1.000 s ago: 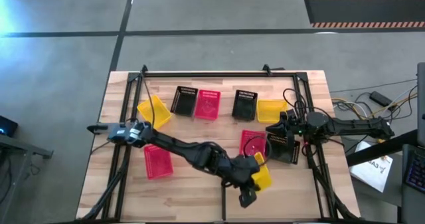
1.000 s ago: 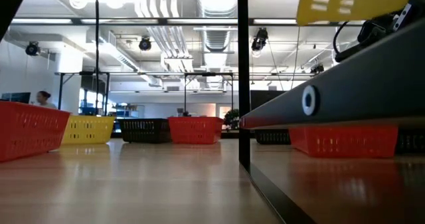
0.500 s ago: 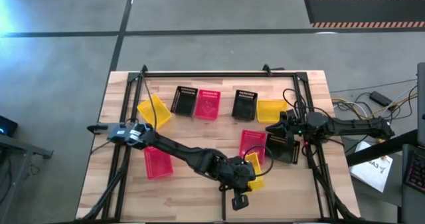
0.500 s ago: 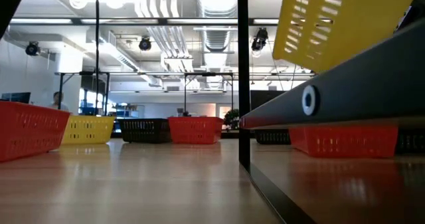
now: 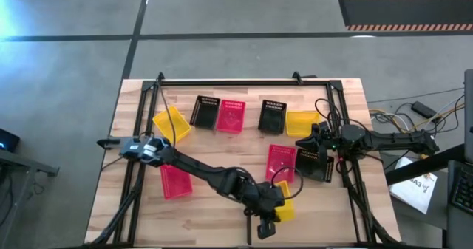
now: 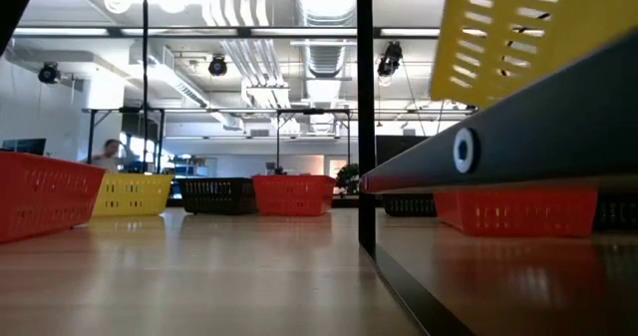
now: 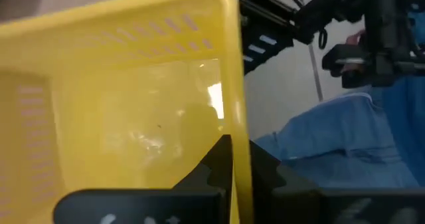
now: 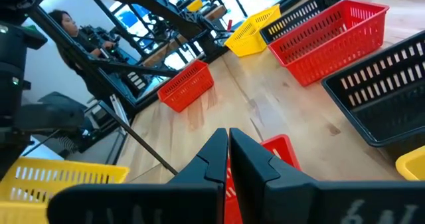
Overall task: Stack baskets on shelf by color
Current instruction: Put the bottom center yellow bin on the shelf
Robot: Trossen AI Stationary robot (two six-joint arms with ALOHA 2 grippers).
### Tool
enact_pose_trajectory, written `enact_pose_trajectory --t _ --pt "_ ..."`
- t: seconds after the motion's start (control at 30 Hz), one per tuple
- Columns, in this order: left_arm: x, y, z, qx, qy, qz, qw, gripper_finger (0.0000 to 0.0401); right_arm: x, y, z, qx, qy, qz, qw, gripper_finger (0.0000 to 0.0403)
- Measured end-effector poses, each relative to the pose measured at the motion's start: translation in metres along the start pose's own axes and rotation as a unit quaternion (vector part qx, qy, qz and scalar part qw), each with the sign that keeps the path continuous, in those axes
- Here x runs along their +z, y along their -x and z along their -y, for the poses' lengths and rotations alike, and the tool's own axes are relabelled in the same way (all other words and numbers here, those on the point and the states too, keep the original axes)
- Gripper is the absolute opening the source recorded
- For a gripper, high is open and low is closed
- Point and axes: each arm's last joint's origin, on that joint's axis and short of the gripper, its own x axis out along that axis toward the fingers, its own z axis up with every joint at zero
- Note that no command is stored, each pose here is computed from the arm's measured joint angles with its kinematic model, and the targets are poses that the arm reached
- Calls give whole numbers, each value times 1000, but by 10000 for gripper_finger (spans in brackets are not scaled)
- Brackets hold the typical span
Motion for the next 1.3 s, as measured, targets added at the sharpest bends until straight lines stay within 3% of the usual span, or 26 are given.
enact_pose_trajectory --t 0.5,0.7,0.93,1.3 --pt "-26 -19 -14 17 -3 -37 999 0 0 0 0 -1 1 0 1000 9" --pt "-25 -23 -15 -16 6 -29 999 4 0 0 0 -1 1 0 1000 9" --pt "-28 -28 -16 -69 56 -47 995 61 0 0 0 -2 1 -1 1000 9" --pt "-27 -28 -21 -69 59 -49 995 144 -1 -1 1 -7 0 -7 1000 9"
